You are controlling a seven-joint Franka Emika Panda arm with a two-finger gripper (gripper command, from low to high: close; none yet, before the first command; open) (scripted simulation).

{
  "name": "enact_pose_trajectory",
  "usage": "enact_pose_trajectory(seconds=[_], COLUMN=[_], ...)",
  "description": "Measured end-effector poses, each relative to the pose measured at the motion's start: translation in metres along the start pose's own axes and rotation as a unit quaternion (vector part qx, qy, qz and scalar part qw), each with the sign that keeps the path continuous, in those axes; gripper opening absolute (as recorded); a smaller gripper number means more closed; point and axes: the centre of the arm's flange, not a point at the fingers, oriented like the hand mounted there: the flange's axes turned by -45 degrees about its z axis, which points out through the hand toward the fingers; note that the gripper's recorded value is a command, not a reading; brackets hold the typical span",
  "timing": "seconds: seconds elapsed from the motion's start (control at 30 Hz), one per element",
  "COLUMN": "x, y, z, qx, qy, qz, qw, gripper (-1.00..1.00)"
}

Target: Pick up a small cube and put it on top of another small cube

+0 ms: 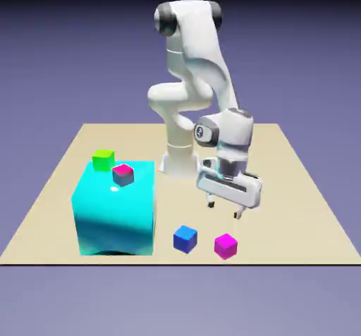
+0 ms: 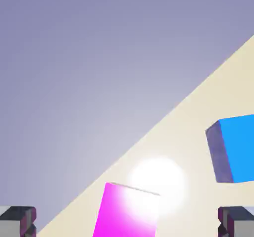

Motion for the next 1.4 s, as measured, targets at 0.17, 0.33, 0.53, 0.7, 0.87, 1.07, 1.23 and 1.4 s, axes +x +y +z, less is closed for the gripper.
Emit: enact_pose_trajectory(seconds=[0.17,0.33,0.53,0.7,0.87,1.07,1.23,1.4], x=[-0.022,-0.029,-0.033,-0.028,0.071,0.168,0.211,0.23], y=[-0.01,-0.012,-0.007,-0.012,0.023,0.113,0.192,0.275], z=[0.033,0.069,0.112,0.045,-0.009,-0.072,-0.127,-0.181], qx=[-0.034,-0.043,-0.043,-0.043,-0.051,-0.069,-0.073,-0.069], qy=[0.001,0.003,0.003,0.003,0.022,0.025,0.02,0.015], qz=[0.055,0.071,0.07,0.07,0.111,0.171,0.205,0.238], qw=[0.998,0.997,0.997,0.997,0.992,0.983,0.976,0.969], gripper=[0.0,0.0,-1.0,-1.0,-1.0,-1.0,-1.0,-1.0])
